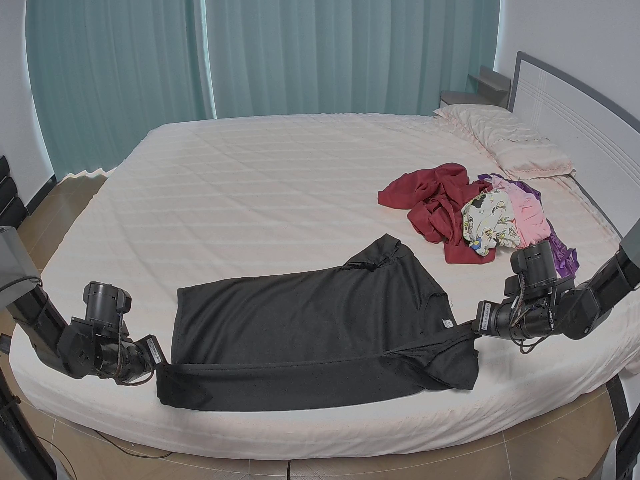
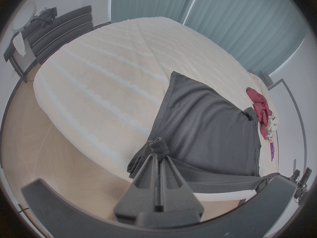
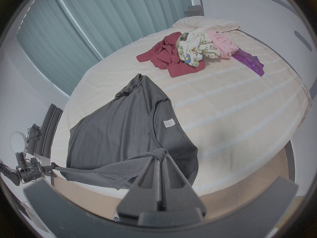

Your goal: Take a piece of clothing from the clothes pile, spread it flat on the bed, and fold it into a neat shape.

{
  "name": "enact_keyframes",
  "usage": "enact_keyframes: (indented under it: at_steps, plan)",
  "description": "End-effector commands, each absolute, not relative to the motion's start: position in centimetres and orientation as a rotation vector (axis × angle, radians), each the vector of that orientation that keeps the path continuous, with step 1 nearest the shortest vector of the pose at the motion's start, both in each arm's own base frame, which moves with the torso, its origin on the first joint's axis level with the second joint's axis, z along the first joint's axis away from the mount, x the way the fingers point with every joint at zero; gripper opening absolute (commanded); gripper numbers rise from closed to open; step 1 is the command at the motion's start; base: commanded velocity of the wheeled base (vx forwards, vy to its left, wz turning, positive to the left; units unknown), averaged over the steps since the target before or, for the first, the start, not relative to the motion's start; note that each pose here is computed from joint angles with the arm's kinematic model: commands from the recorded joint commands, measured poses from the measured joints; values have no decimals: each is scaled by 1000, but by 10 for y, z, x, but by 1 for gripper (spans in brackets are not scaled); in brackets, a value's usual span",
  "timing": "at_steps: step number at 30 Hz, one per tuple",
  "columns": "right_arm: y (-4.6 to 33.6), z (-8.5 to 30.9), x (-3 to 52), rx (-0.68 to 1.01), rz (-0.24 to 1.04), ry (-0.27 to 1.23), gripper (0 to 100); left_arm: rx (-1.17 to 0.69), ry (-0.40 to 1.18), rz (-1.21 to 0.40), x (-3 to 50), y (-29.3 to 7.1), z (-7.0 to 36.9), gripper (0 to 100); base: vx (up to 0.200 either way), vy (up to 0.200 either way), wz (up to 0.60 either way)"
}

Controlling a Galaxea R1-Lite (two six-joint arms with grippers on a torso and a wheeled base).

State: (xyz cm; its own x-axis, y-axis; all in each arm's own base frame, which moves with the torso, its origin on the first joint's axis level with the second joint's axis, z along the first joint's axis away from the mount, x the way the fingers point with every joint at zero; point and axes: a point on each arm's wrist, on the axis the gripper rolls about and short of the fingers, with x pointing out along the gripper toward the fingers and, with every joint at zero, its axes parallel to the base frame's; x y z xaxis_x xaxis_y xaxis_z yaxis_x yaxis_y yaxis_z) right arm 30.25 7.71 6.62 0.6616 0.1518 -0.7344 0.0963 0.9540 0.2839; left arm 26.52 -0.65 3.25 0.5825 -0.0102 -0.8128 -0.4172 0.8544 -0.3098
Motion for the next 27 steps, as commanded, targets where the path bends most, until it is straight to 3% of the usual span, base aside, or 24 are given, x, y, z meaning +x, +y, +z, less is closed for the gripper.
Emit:
enact_keyframes:
  at_steps: [1, 26, 27]
  plan:
    - [79, 50, 319, 307, 14, 877, 0, -507, 963, 272, 279, -6, 16, 0, 0, 0, 0]
    - [86, 12, 362, 487, -58, 858, 0, -520, 974, 289, 321, -7, -13, 0, 0, 0, 0]
    - [87, 7, 366, 494, -58, 855, 0, -530, 983, 299, 324, -7, -17, 100, 0, 0, 0]
